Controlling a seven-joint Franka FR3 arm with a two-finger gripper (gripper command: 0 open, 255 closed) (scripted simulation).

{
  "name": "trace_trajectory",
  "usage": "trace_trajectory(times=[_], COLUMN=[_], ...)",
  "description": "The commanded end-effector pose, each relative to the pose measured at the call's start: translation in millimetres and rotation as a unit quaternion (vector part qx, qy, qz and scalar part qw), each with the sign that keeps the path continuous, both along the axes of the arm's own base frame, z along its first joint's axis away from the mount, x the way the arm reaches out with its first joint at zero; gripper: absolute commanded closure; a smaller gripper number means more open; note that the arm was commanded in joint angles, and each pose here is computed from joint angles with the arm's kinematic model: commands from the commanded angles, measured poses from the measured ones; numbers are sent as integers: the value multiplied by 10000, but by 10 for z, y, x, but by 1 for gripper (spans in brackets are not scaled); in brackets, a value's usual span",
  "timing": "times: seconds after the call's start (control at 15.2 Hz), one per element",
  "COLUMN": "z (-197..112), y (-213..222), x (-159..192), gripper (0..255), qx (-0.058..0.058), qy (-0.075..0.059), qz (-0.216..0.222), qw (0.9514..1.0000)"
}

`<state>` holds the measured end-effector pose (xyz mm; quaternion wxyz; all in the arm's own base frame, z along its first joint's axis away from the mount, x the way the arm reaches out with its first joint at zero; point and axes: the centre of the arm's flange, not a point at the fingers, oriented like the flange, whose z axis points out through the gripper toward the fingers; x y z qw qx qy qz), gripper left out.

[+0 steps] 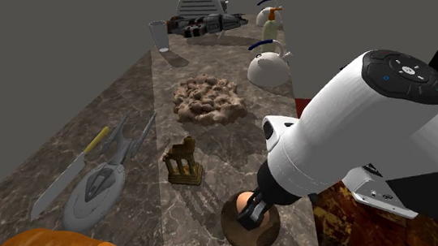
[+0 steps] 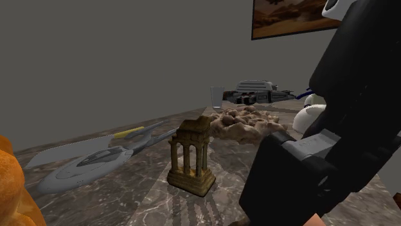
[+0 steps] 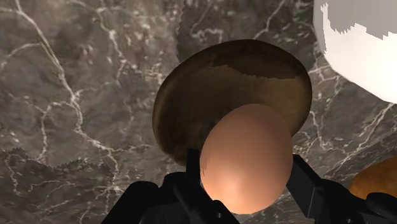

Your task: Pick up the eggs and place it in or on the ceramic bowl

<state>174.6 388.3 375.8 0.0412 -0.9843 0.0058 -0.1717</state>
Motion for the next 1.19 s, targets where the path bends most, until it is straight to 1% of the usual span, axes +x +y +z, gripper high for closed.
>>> trace_trajectory(times=[0.0, 0.2, 0.26, 0.59, 0.86, 1.12], z=[-4, -4, -4, -4, 465, 465], y=[-1, -1, -1, -1, -40, -40], x=[0, 0, 0, 0, -170, -170], gripper=[255, 255, 0, 0, 0, 0], qx=[1, 1, 1, 1, 1, 1], qy=[-1, -1, -1, -1, -1, -1], qz=[0, 0, 0, 0, 0, 0], qw=[10000, 10000, 10000, 10000, 10000, 10000])
